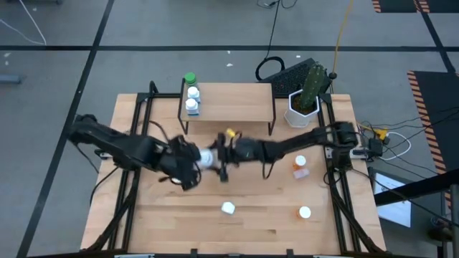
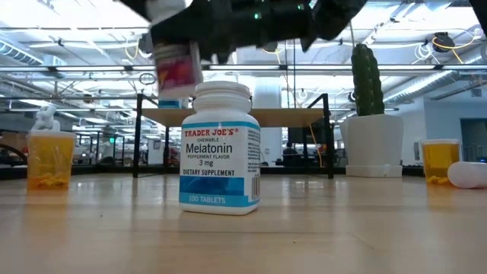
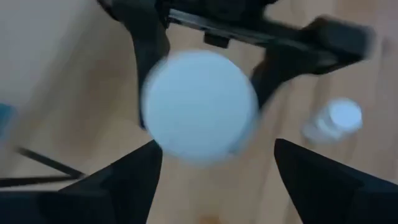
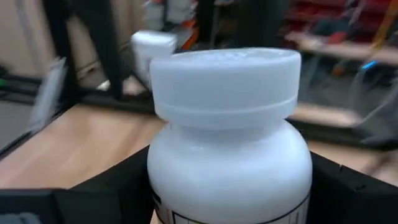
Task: Pick and place medicine bottles onto shelf by color
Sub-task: Put the bottom left white medicine bottle on the shelf
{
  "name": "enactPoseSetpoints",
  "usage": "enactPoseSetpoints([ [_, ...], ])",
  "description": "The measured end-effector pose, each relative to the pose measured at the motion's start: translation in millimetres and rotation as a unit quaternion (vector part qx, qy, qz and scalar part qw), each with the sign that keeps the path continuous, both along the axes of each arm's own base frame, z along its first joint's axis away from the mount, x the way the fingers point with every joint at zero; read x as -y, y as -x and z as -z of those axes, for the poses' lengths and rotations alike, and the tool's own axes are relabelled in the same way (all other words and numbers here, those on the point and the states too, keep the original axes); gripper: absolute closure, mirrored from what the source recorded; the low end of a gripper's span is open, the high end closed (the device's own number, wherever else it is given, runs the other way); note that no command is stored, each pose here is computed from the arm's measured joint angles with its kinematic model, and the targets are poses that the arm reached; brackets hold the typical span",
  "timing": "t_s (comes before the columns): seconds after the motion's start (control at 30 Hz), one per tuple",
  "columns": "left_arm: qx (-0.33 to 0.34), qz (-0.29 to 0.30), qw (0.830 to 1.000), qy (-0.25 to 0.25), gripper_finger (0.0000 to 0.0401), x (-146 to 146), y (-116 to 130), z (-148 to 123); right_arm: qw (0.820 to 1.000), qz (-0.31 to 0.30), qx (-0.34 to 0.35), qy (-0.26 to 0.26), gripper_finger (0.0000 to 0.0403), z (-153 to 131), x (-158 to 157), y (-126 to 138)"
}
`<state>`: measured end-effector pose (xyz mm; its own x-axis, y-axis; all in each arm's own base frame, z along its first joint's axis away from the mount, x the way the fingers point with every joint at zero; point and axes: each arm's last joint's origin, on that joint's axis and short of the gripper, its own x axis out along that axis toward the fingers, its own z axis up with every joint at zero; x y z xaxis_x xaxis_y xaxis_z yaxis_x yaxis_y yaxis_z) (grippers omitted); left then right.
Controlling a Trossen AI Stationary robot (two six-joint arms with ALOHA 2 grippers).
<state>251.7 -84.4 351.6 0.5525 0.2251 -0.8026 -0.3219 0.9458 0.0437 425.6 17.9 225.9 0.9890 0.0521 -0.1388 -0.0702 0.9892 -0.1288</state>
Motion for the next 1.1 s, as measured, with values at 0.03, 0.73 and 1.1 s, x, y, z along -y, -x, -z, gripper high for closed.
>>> enactPoseSetpoints([
  [0.03, 0.022, -0.007, 1.000, -0.013, 0.0082, -3.7, 6.3, -10.0, 1.000, 0.007, 0.011, 0.007, 0.0119, -9.9, 12.2, 3.0],
  [0.73, 0.149, -0.066, 0.969, -0.187, 0.0118, -66.6, 78.7, -75.7, 0.988, 0.136, 0.056, -0.050, 0.0118, -32.1, 260.5, 9.1],
  [1.1, 0.143, -0.081, 0.968, -0.190, 0.0121, -72.2, 75.8, -74.8, 0.991, 0.114, 0.033, -0.062, 0.0117, -12.1, 277.6, -7.9],
])
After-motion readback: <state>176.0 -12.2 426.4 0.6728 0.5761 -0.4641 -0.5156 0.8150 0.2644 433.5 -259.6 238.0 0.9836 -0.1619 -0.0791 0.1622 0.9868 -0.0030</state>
